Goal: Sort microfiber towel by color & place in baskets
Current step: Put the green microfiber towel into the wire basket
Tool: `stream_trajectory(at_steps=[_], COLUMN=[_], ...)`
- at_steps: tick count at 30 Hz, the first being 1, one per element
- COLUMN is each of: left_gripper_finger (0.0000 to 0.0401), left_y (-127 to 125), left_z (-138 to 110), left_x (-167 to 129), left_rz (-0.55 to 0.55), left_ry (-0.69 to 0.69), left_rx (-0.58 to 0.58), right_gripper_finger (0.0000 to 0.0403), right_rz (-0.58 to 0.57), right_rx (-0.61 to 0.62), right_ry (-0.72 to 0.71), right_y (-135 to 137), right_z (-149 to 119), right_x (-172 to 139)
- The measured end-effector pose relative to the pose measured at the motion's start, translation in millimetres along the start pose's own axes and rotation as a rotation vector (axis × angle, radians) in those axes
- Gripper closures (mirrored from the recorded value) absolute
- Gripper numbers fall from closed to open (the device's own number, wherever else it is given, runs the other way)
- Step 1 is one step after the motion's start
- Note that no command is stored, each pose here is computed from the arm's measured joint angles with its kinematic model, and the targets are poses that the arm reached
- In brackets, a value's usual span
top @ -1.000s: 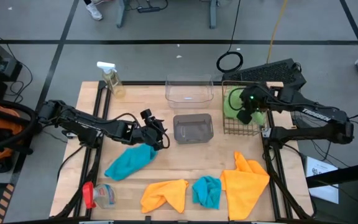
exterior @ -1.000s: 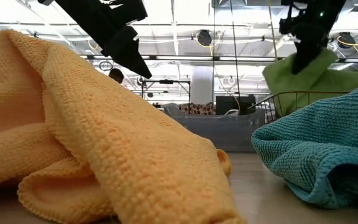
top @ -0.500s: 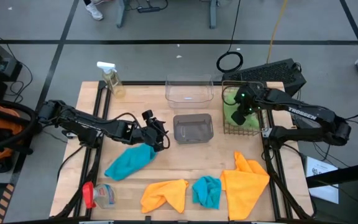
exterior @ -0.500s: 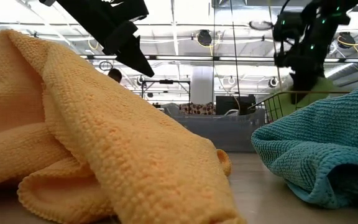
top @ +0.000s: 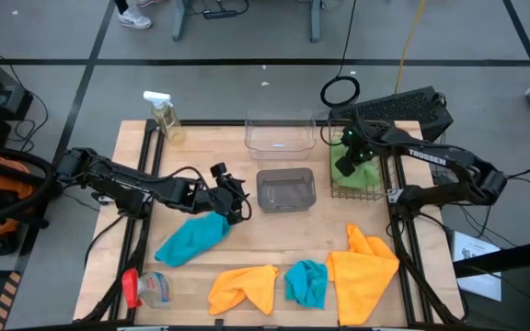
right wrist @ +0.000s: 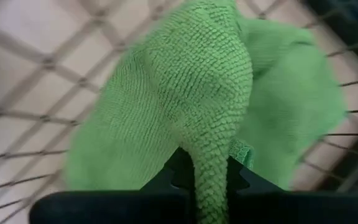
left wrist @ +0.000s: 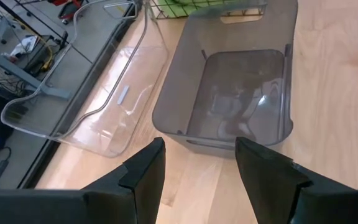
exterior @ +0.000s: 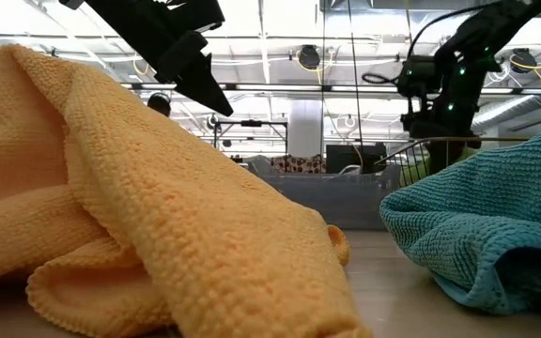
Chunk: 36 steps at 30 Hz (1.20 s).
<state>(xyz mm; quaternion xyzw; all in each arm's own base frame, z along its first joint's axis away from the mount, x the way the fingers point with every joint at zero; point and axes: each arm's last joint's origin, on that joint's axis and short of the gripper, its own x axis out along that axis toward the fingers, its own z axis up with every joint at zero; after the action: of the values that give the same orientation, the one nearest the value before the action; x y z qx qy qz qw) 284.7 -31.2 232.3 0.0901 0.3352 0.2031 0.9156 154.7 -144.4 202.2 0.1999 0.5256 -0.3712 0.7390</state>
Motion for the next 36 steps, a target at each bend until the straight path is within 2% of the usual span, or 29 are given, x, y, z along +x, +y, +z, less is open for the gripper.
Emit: stream_trajectory(at_steps=[5, 10, 13, 17, 20, 22, 26, 29, 34, 36], left_gripper_finger=[0.0200, 0.0200, 0.0200, 0.0200, 0.0200, 0.0200, 0.0200, 0.0200, 0.0200, 0.0200], left_y=[-1, -1, -1, -1, -1, -1, -1, -1, -1, -1], left_z=[0, 0, 0, 0, 0, 0, 0, 0, 1, 2], left_x=[0, 0, 0, 0, 0, 0, 0, 0, 0, 0], left_rz=[-0.021, -0.023, -0.026, -0.029, -0.029, -0.029, -0.029, -0.029, -0.030, -0.031], left_ry=[0.003, 0.004, 0.005, 0.005, 0.005, 0.005, 0.005, 0.003, -0.005, -0.016], left_rx=[0.000, 0.001, 0.002, 0.001, 0.001, 0.001, 0.002, 0.006, 0.016, 0.009], right_gripper_finger=[0.0353, 0.0280, 0.0231, 0.0178, 0.0155, 0.0152, 0.0184, 0.0247, 0.0377, 0.0392], right_rz=[-0.047, -0.047, -0.058, -0.136, -0.176, -0.151, -0.091, -0.053, 0.020, 0.010], right_rx=[0.025, 0.039, 0.042, 0.050, 0.058, 0.064, 0.061, 0.053, 0.040, 0.037], right_ry=[0.007, 0.000, -0.020, -0.073, -0.144, -0.197, -0.224, -0.193, -0.174, -0.170], right_y=[-1, -2, -4, -9, -13, -12, -5, 1, 10, 9], right_z=[3, 3, 5, 8, 9, 6, -2, -8, -13, -14], right_x=[7, -2, -15, -41, -61, -73, -78, -70, -42, -29])
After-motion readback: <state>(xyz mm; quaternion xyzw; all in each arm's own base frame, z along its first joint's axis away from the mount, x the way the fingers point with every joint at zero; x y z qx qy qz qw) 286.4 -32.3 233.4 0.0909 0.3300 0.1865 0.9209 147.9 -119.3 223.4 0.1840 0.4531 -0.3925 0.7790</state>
